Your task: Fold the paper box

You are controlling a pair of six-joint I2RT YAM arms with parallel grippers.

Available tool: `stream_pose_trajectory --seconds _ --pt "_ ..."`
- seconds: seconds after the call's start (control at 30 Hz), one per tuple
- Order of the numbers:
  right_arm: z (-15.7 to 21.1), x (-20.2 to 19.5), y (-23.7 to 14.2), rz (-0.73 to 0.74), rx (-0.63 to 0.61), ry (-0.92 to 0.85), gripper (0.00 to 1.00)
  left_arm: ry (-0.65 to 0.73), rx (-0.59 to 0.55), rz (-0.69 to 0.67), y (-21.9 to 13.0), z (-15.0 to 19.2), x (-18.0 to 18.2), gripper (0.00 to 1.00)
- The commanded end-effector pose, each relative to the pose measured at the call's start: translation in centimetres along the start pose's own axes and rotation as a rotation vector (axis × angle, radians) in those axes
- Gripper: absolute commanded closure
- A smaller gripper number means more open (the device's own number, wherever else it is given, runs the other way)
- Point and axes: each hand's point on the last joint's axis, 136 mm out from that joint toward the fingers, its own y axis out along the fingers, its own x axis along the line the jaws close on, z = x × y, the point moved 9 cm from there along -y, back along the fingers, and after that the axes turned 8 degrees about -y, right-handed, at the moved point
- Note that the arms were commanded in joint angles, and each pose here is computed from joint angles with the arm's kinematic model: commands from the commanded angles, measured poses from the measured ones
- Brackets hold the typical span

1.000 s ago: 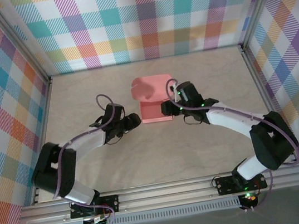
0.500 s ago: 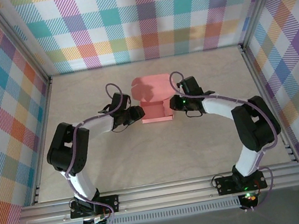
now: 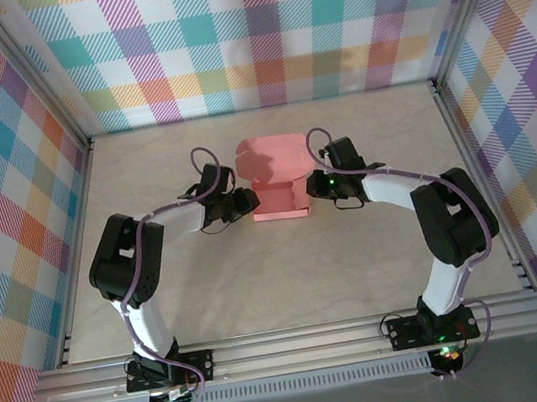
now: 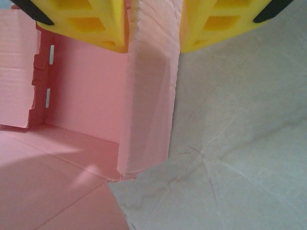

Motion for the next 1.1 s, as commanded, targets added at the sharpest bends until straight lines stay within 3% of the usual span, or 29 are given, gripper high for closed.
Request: stream_pose_trajectory --seconds 0.0,0.13,0.57,1.07 --pt "-0.7 0.5 0.6 -0.059 -0.002 0.004 0.81 0.002 0.002 0.025 -0.1 -0.6 -0.4 0.69" --pt "-0.7 0.8 0.9 -0.101 0.011 -0.004 0.81 -0.002 0.010 0.033 -0.1 -0.6 -0.5 0.74" --pt "-0.2 0.6 1.9 -0.105 0.060 -0.019 0.89 -0.009 0.047 0.084 0.2 -0.1 -1.3 0.75" --pt "0.7 1.0 2.5 0.090 0.113 -0.146 0.85 -0.003 0.058 0.085 0.6 0.3 -1.7 0.75"
